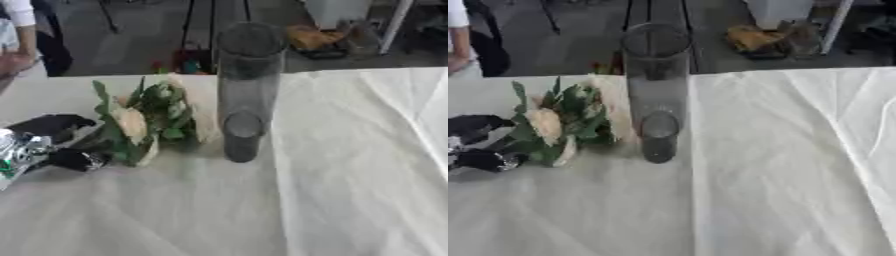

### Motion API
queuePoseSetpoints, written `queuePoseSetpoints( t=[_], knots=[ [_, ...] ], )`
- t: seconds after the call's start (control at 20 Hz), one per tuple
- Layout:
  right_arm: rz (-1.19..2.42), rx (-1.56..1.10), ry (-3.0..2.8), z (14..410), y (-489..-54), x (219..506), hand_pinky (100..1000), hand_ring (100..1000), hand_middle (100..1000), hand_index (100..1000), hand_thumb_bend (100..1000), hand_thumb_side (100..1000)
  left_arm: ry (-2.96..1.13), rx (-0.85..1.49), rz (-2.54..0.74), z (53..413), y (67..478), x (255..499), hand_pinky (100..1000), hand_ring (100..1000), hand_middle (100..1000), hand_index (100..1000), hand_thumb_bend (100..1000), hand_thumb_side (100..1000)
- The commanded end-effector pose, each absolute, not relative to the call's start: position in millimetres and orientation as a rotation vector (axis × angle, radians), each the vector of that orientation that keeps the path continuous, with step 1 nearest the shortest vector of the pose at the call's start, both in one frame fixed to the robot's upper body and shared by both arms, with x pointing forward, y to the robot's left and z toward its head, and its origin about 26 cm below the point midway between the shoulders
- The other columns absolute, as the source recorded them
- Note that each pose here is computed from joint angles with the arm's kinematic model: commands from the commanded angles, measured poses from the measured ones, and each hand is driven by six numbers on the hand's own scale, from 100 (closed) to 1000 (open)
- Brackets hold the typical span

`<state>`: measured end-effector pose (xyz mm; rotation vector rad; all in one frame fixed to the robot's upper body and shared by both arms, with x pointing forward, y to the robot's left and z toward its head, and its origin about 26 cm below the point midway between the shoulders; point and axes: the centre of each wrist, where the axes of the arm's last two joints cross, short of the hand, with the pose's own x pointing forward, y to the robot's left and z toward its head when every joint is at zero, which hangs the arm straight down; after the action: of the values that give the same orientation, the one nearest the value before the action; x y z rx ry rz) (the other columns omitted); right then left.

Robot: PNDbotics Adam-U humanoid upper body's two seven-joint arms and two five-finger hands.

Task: Arrange flowers into the vase.

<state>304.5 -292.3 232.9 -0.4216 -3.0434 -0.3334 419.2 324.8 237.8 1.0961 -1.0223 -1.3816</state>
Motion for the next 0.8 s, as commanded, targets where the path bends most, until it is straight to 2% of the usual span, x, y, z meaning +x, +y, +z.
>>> queuePoseSetpoints(
  t=[0.05, 0.25, 0.5, 0.8],
  knots=[
    [-0.397, -0.39, -3.124, 240.8, -292.2, 301.9, 731, 813, 634, 878, 100, 1000, -1.036, 1.137, -1.365, 252.4, 330.9, 418.8, 791, 912, 916, 1000, 391, 684],
    [-0.396, -0.389, -3.123, 240.6, -291.7, 302.0, 732, 813, 633, 878, 100, 1000, -1.036, 1.134, -1.358, 251.5, 331.5, 420.3, 787, 906, 908, 998, 358, 690],
    [-0.395, -0.391, -3.122, 239.9, -291.3, 302.0, 734, 814, 632, 878, 100, 1000, -1.038, 1.122, -1.324, 250.4, 334.0, 424.4, 769, 888, 890, 984, 257, 691],
    [-0.387, -0.4, -3.125, 239.3, -291.2, 301.9, 734, 814, 632, 878, 100, 1000, -1.055, 1.102, -1.295, 253.1, 334.5, 425.5, 769, 886, 887, 979, 188, 695]
  ],
)
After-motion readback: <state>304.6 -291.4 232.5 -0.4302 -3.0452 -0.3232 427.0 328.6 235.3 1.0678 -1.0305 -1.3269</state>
